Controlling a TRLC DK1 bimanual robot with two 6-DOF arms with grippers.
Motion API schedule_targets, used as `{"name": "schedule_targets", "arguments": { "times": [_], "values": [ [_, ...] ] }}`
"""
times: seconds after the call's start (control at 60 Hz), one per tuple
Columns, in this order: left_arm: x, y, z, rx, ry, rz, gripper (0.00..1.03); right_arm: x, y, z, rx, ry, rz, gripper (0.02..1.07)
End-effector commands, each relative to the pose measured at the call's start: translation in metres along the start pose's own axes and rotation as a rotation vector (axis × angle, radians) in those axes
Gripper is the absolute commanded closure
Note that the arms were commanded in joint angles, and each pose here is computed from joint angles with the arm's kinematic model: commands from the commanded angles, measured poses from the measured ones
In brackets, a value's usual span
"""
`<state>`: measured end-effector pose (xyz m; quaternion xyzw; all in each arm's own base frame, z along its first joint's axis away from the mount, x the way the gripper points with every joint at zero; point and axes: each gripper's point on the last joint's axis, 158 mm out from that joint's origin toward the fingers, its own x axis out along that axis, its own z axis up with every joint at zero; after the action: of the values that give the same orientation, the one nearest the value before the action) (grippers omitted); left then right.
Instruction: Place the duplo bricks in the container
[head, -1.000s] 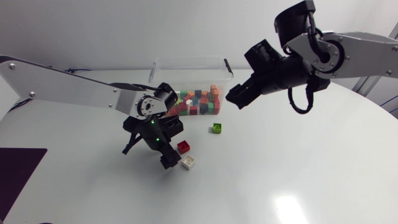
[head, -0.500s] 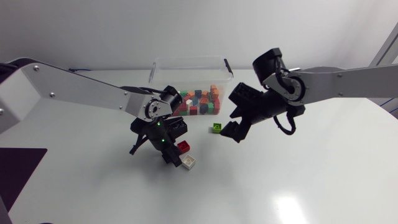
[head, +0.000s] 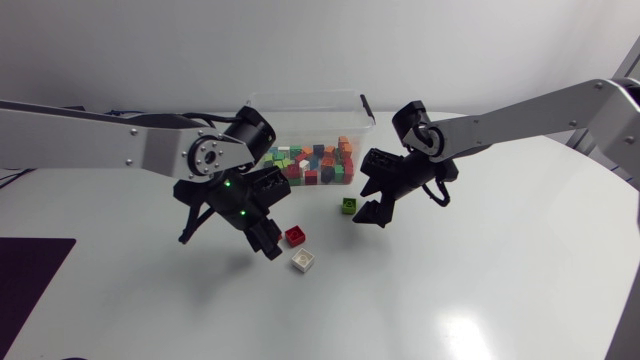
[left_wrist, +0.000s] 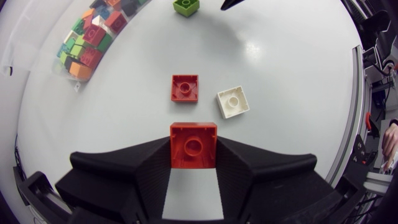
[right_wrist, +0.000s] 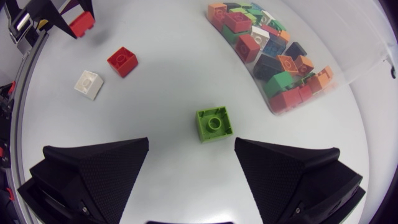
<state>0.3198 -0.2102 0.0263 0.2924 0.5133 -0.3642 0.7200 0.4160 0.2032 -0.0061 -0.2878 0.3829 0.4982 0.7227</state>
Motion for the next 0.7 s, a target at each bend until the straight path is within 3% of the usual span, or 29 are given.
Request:
{"name": "schedule_targets", "arguments": {
  "times": [0.0, 0.383, 0.683],
  "values": [
    [-0.017, -0.002, -0.005, 0.0, -0.02, 0.01, 0.72, 0.015, -0.003, -0.006, -0.03, 0.009, 0.034, 0.07],
    [-0.121, 0.019, 0.047, 0.0, -0.296, 0.14, 0.72, 0.036, -0.024, -0.007, -0.019, -0.019, 0.058, 0.07],
    [-0.174, 0.05, 0.091, -0.071, -0.504, 0.177, 0.71, 0.047, -0.02, -0.008, -0.01, -0.041, 0.122, 0.26]
  ]
}}
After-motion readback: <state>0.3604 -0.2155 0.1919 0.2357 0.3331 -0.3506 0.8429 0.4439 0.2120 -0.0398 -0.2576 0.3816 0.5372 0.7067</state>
